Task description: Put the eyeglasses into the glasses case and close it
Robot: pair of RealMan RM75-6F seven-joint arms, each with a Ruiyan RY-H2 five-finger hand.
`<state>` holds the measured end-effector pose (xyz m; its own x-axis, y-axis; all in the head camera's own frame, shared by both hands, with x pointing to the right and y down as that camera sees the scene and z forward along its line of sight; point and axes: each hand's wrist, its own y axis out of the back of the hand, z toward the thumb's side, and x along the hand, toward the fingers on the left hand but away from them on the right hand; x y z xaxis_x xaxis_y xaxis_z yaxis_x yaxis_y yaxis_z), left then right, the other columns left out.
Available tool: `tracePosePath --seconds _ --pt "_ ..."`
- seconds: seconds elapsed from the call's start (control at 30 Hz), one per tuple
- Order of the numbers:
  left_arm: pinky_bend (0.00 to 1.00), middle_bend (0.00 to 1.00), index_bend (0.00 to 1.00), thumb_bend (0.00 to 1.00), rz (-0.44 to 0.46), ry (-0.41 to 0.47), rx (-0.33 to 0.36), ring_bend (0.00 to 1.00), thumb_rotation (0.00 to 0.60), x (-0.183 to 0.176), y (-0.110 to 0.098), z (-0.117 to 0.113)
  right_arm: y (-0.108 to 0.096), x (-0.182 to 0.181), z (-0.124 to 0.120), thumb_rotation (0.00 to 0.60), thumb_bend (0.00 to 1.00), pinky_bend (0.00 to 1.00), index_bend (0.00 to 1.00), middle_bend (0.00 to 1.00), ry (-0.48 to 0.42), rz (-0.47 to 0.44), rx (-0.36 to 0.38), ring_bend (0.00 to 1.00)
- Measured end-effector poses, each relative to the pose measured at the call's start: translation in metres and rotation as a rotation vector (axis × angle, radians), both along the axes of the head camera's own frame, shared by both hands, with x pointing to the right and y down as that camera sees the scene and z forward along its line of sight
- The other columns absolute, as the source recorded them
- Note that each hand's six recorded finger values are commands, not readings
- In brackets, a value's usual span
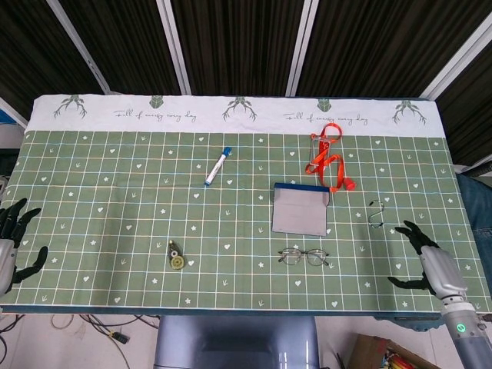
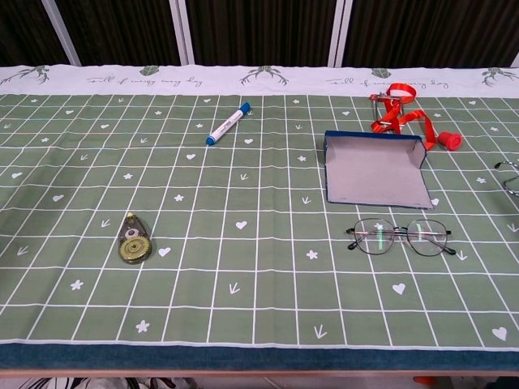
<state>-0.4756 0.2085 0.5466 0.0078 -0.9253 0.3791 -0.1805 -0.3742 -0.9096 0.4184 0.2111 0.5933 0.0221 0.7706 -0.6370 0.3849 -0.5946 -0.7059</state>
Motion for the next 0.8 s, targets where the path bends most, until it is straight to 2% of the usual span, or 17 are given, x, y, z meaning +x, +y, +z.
tracePosePath --seconds 0.13,0.33,0.47,0.8 --pt "0.00 0.00 0.12 0.38 -0.003 -0.006 -0.007 0.00 0.600 0.000 0.000 0.001 -0.020 -0.015 0.013 0.600 0.24 0.21 0.26 0.07 0.018 -0.044 -0.061 0.15" --pt "0.00 0.00 0.12 0.39 -0.015 -0.005 -0.006 0.00 0.600 -0.001 0.000 0.001 -0.038 -0.050 0.031 0.600 0.24 0.21 0.35 0.07 0.054 -0.116 -0.077 0.15" --pt "0.00 0.00 0.12 0.39 -0.030 -0.002 -0.010 0.00 0.600 -0.003 0.000 0.002 -0.043 -0.081 0.050 0.600 0.25 0.21 0.44 0.07 0.050 -0.149 -0.100 0.15" --pt "0.00 0.00 0.12 0.39 -0.051 0.005 -0.014 0.00 0.600 -0.005 0.000 0.001 -0.042 -0.149 0.083 0.600 0.32 0.21 0.49 0.07 0.014 -0.182 -0.140 0.15"
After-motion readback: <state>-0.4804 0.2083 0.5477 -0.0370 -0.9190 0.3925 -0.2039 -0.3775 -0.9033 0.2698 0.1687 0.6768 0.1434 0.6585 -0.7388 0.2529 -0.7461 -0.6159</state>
